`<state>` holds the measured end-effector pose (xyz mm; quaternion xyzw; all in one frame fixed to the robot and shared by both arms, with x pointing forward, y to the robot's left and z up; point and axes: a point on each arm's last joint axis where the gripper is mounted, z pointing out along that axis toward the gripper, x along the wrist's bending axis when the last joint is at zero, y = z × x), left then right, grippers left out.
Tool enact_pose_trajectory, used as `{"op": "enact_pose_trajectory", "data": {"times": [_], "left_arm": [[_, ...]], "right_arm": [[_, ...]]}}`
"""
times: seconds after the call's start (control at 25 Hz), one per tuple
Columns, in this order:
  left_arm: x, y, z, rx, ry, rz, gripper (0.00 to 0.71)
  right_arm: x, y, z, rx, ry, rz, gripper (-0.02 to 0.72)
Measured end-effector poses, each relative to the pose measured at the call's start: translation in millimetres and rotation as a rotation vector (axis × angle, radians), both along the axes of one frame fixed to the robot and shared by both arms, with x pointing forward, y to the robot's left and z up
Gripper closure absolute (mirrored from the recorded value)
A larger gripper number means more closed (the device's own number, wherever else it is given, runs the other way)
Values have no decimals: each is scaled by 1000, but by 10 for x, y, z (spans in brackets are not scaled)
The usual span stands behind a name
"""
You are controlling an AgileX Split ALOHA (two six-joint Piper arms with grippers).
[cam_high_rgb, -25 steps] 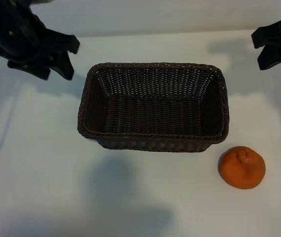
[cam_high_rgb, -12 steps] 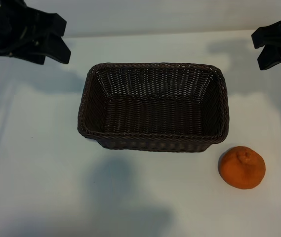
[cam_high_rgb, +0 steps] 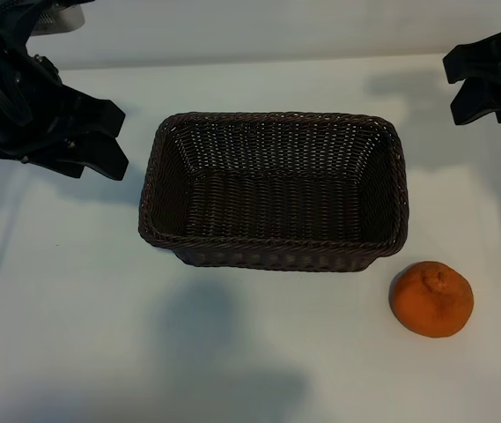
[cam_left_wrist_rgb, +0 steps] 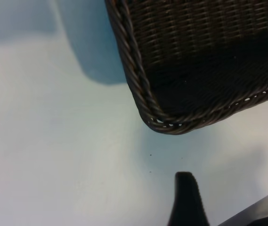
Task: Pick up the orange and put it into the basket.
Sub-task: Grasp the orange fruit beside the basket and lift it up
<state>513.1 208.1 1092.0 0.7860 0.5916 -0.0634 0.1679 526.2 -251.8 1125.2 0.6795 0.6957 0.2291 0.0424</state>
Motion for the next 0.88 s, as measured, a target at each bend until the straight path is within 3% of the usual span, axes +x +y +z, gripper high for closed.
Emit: {"op": "enact_pose_trajectory", "data": {"times": [0.88], "left_arm": [[0,0,0,4,-14,-39,189]], "right_arm": [[1,4,1,5,-1,0,270]]}}
